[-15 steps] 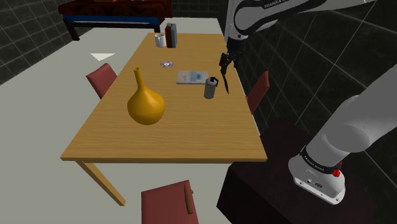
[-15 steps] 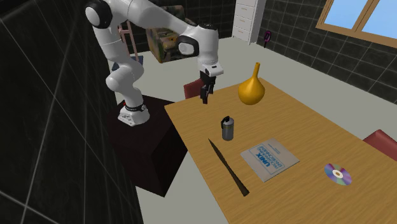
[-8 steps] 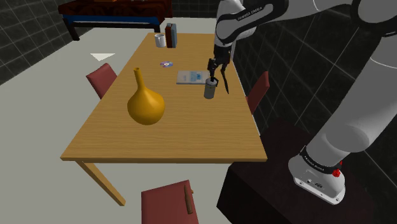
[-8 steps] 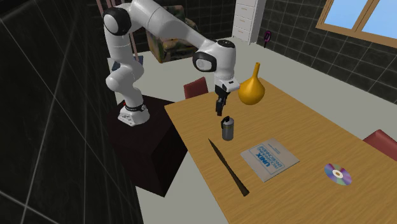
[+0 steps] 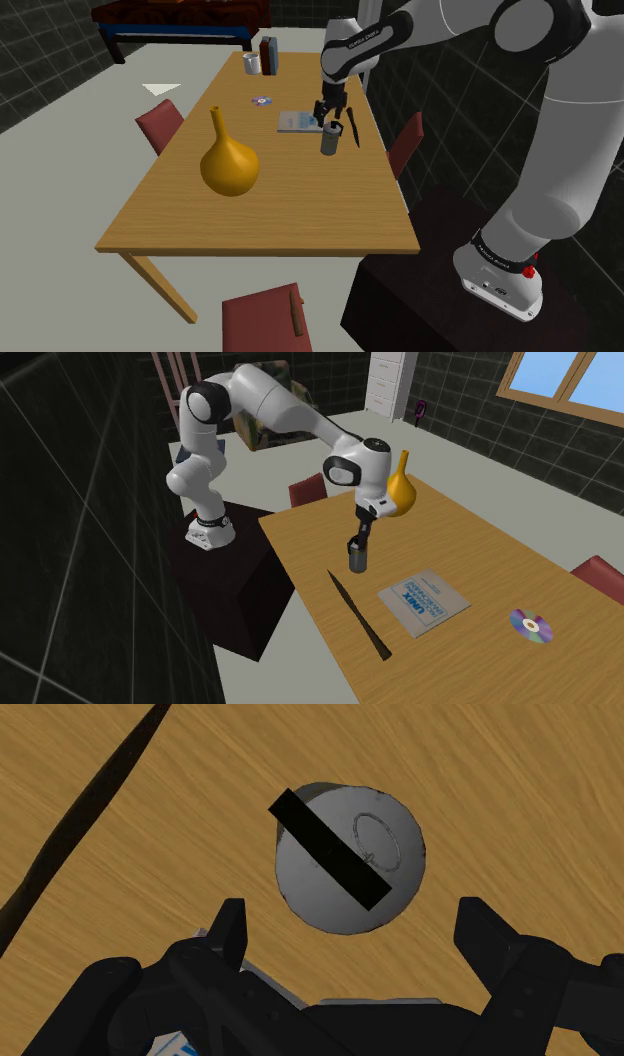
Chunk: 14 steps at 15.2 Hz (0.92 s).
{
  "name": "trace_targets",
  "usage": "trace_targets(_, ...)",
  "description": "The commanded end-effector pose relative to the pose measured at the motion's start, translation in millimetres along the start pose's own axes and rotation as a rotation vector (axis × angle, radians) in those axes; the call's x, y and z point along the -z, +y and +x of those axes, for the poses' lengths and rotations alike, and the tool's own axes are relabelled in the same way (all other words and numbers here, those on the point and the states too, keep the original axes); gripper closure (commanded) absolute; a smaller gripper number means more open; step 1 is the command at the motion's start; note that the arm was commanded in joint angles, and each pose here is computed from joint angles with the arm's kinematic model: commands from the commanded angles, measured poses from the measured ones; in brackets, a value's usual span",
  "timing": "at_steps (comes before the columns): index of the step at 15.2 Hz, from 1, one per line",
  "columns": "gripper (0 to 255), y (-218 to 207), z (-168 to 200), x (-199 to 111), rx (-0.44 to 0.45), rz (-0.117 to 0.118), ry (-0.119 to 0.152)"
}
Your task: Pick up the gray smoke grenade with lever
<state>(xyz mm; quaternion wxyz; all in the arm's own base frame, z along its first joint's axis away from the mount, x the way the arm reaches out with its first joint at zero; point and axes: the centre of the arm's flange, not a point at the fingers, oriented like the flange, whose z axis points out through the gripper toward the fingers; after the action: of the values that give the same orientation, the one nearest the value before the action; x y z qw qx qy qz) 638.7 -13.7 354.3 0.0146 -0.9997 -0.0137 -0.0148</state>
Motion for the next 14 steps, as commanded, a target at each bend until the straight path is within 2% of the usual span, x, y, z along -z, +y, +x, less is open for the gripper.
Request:
trace_targets(1,0,0.4,1.4,-11.3,0.000,0.000,0.001)
trace_targets(6,0,0.9,0.8,-30.2,0.000,0.000,0.001)
trace_targets(7,255,-0.1,0.7,-30.0,0.001,0.000,0.001)
trace_targets(14,255,-1.8,-0.7,-29.6,0.001,0.000,0.001)
